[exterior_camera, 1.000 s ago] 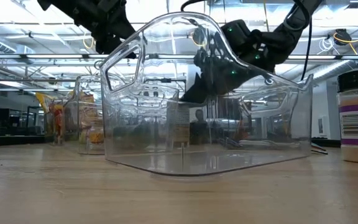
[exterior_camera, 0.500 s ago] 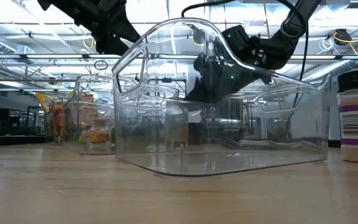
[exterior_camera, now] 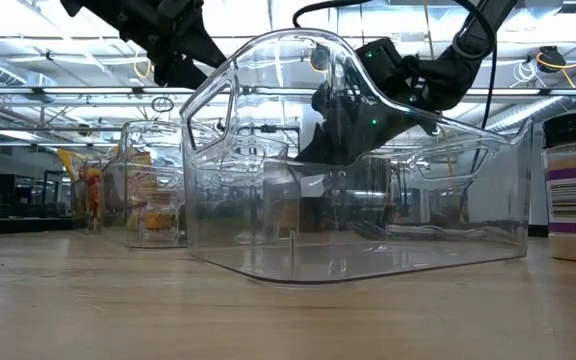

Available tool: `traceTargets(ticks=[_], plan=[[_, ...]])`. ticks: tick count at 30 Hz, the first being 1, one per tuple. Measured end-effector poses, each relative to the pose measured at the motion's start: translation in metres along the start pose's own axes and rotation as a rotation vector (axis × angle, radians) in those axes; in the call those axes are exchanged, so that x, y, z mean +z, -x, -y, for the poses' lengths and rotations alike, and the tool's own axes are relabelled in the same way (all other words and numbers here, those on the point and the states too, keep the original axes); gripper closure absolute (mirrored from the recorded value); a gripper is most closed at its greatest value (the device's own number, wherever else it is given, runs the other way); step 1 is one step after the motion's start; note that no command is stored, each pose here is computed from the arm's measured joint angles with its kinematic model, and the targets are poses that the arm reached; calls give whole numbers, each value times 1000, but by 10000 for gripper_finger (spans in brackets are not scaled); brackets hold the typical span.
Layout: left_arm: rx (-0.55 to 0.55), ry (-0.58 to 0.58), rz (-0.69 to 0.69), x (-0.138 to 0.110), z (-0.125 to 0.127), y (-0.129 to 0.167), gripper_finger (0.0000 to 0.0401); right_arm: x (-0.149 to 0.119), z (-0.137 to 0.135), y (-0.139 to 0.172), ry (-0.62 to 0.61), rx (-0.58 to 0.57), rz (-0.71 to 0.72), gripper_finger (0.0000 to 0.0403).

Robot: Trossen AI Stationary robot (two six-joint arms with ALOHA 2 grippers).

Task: Pick & Place Food Item
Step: Put the gold seasoning bottle into the middle transparent bin

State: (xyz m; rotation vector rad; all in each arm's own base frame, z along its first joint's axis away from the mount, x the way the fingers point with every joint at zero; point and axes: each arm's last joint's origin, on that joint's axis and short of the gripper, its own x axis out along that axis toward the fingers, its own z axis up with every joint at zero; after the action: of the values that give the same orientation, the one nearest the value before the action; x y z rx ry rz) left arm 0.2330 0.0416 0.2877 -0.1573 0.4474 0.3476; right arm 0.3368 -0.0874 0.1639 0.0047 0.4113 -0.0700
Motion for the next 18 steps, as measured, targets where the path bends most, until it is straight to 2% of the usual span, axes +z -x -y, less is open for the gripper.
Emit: traceTargets(ticks=[6, 11, 18], plan=[[-1, 0, 0, 0, 0, 0, 38, 14, 0, 12, 17, -5, 40, 182], [-1, -1, 0, 0, 0, 0, 38, 7, 0, 12, 19, -15, -44, 176], [-1, -1, 0, 0, 0, 0, 38, 1, 1, 14, 33, -63, -117, 194]])
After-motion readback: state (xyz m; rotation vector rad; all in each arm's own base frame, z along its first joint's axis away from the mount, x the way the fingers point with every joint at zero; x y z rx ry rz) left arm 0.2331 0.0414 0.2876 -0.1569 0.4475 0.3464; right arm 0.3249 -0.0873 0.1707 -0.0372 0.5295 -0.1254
